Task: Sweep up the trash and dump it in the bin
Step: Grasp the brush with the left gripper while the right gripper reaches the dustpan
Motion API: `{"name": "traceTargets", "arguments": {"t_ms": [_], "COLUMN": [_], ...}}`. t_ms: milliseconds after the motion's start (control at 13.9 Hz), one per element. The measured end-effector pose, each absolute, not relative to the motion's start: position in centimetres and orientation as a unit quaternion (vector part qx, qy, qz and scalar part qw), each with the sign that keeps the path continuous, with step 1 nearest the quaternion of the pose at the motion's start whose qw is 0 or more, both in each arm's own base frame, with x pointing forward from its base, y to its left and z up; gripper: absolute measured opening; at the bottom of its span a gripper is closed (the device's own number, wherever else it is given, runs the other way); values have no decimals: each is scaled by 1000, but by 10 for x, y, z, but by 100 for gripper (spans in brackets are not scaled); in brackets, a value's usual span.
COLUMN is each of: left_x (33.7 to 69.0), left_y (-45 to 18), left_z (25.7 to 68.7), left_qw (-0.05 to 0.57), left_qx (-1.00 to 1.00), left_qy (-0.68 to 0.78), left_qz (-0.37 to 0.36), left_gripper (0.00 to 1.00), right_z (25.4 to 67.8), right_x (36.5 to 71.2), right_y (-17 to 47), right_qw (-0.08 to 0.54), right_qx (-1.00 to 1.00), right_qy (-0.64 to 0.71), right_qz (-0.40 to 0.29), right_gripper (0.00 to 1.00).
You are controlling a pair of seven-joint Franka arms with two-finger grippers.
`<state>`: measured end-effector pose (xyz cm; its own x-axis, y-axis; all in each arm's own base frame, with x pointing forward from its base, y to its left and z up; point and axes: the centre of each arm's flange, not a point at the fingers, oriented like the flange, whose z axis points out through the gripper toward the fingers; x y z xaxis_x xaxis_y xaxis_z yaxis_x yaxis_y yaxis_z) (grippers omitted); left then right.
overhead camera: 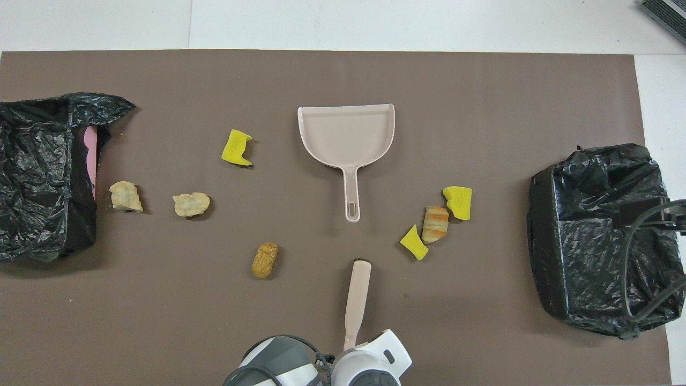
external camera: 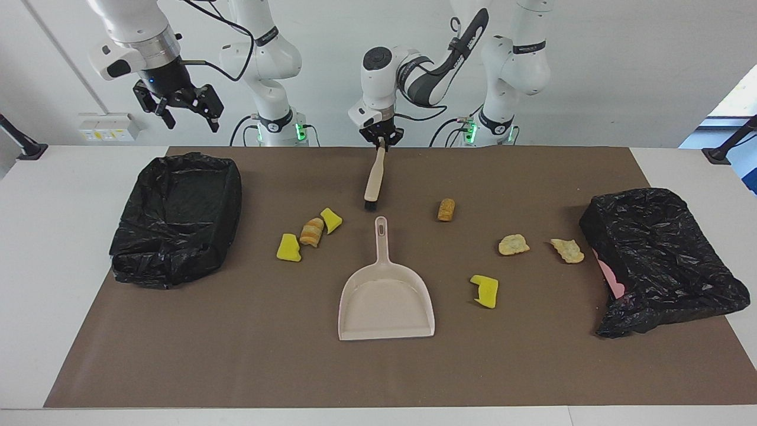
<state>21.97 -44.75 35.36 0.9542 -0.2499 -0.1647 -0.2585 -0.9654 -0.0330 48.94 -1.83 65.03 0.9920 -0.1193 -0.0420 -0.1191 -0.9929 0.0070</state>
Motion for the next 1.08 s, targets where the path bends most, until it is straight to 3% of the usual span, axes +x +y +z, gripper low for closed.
{"name": "traceTargets", "arguments": {"t_ms": [289, 649, 866, 1082], "left_x": [254, 330, 392, 448], "left_y": [-419, -347, -295, -234], "left_z": [392, 425, 452, 481], "left_qw": [90, 138, 125, 127], "left_qx": [-984, -985, -989, -989], "left_qy": [105, 33, -32, -61], "left_qz": [112, 100, 75, 45], "left_gripper": [26, 26, 26, 26], "right_z": [645, 622, 577, 503], "right_x": [490, 512, 542, 577], "right_y": [-15, 26, 93, 172], "right_qw": [3, -3, -28, -40], "right_qx": [998, 999, 998, 997], "right_qy": [-57, -50, -52, -69], "right_qz": [-27, -21, -12, 2], "right_gripper": [100, 100, 100, 100]}}
